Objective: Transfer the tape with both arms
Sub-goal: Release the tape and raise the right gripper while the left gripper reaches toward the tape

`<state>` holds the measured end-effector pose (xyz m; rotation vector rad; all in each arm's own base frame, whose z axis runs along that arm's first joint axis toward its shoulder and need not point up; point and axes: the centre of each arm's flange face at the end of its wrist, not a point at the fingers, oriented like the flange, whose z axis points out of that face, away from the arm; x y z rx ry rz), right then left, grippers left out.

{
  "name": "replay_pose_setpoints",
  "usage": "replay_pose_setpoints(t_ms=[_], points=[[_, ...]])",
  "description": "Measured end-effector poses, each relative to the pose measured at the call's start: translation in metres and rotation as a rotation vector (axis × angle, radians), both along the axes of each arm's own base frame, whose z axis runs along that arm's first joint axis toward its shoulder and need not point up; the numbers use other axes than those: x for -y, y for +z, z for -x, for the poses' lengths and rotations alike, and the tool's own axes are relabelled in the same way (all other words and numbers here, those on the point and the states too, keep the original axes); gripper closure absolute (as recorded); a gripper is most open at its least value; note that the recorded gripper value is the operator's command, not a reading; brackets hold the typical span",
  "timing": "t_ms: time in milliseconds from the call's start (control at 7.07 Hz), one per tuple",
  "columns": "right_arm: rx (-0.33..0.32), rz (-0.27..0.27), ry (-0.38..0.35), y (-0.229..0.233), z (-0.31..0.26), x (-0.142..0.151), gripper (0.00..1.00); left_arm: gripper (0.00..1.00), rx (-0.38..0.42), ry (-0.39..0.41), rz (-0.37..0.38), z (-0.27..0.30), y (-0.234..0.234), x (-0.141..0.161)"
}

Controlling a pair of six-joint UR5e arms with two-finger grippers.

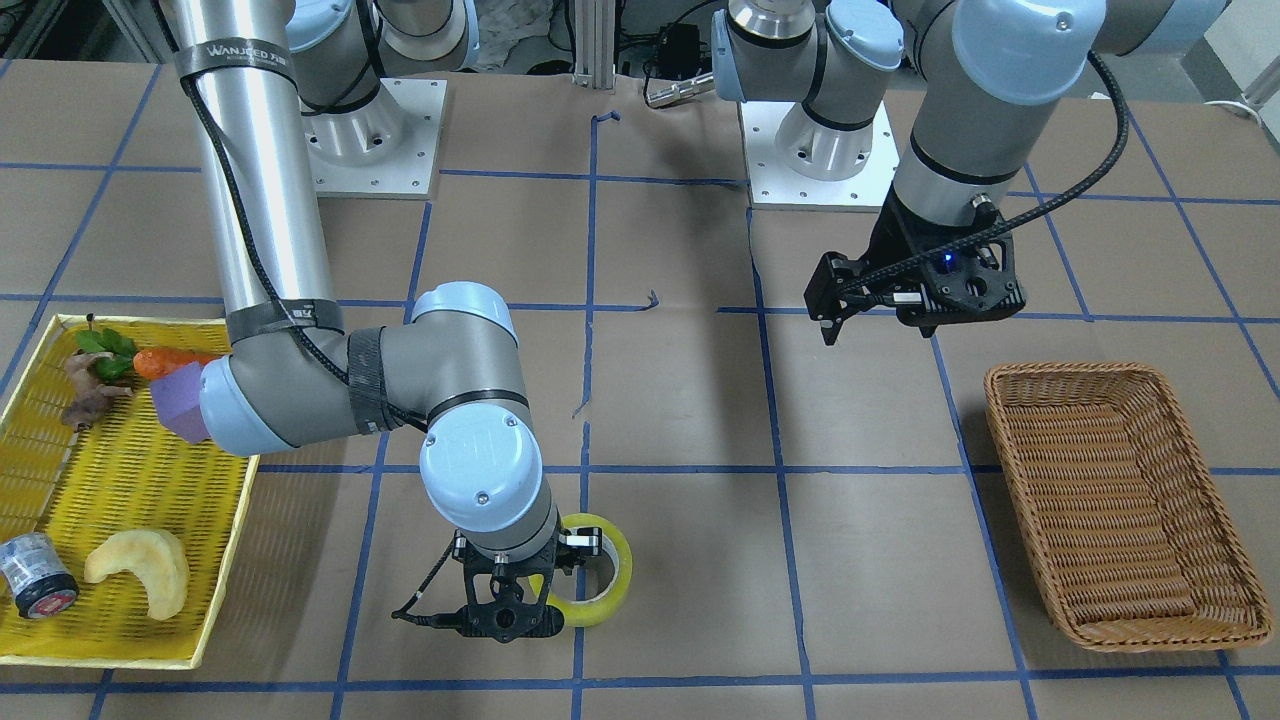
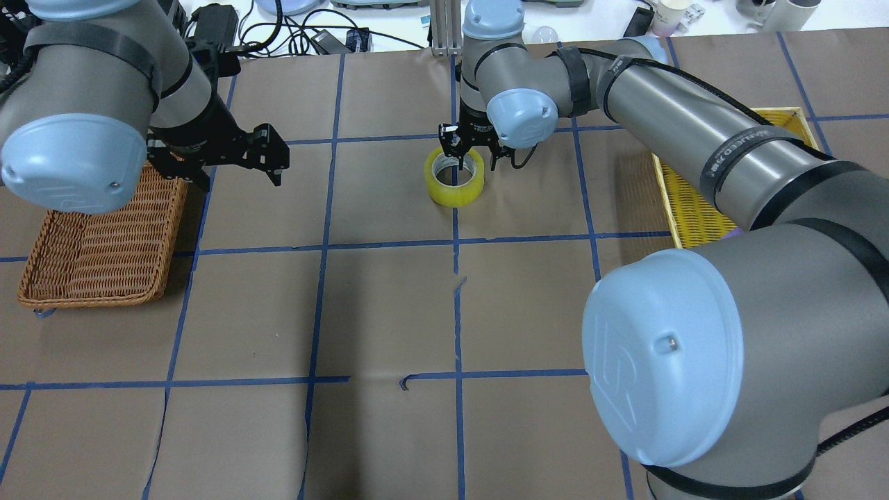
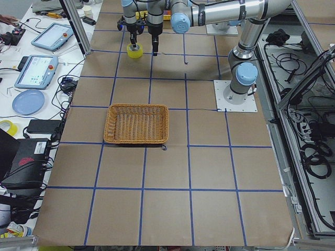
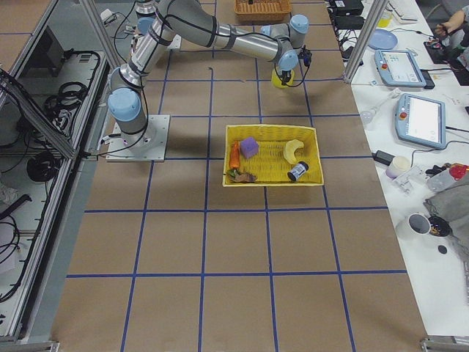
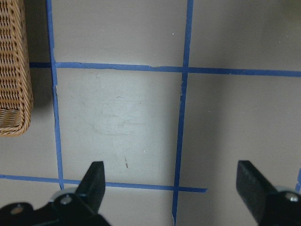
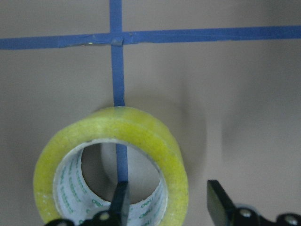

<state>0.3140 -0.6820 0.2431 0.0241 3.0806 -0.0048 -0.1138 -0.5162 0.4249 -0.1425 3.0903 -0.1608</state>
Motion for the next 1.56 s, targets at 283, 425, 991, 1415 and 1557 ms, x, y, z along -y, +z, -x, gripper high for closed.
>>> replay_pose_setpoints(t_ms=[283, 425, 991, 1415, 1557], points=[[-0.046, 0.039, 0.016, 0.092, 0.027, -0.023, 0.00, 0.00, -0.018, 0.003, 0.101, 0.002, -0.010, 0.026], [-0.086, 0.036, 0.016, 0.142, 0.055, -0.042, 0.00, 0.00, -0.064, 0.003, 0.164, 0.007, -0.019, 0.044], [-0.109, 0.095, 0.000, 0.268, 0.158, -0.142, 0.00, 0.00, -0.262, 0.062, 0.241, 0.046, -0.100, 0.114], [-0.097, 0.155, -0.006, 0.260, 0.162, -0.181, 0.00, 0.00, -0.310, 0.099, 0.193, 0.122, -0.168, 0.133], [-0.097, 0.174, -0.005, 0.258, 0.162, -0.183, 0.00, 0.01, -0.316, 0.102, 0.162, 0.145, -0.192, 0.131]])
